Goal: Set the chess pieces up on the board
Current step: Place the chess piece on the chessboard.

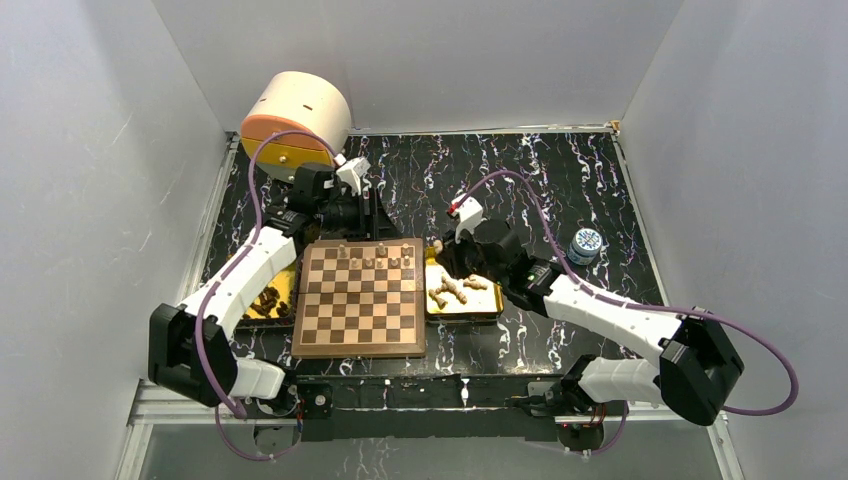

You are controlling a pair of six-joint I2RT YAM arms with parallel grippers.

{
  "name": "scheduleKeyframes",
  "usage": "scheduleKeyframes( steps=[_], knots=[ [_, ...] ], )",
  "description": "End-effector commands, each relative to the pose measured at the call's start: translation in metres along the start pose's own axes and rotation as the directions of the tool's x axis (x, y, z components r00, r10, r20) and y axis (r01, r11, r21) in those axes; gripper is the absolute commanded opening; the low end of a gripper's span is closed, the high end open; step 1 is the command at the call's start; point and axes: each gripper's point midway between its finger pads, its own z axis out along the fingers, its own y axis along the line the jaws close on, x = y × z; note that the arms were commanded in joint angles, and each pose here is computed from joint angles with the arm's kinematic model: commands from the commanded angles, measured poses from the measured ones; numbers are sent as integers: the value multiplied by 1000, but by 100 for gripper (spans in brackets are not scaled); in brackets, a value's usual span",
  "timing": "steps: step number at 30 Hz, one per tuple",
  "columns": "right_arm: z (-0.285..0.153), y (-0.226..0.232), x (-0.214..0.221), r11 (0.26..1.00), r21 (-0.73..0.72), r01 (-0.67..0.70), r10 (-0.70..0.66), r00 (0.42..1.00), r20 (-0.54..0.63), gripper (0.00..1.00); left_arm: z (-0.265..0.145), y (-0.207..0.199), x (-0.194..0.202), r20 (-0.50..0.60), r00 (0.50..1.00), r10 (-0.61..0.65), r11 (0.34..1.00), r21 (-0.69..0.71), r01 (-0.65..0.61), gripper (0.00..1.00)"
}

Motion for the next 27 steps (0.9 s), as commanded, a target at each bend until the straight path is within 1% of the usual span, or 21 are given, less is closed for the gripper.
scheduleKeyframes(
  steps=[1,4,7,11,14,19,22,27],
  knots=[
    [-8,28,-44,980,-107,167,-143,969,201,21,1,-39,-3,-59,994,-87,981,170,96,54],
    [-10,37,-48,971,-131,202,-167,957,238,21,8,-45,3,-95,988,-121,969,202,139,51],
    [-8,43,-48,967,-145,209,-171,956,237,20,11,-51,7,-110,985,-132,964,219,154,50],
    [-10,56,-49,959,-178,219,-169,951,260,21,13,-57,8,-118,983,-141,960,228,165,44],
    [-10,62,-52,957,-184,224,-170,949,266,20,13,-60,8,-118,983,-140,959,231,165,44],
    [-6,69,-52,955,-192,226,-173,951,258,21,18,-62,16,-150,978,-142,956,235,175,43],
    [-5,73,-50,955,-193,223,-171,952,253,21,21,-63,23,-179,973,-146,952,243,187,38],
    [-4,75,-45,957,-190,218,-170,955,242,21,20,-65,26,-189,972,-142,950,251,187,25]
  ],
)
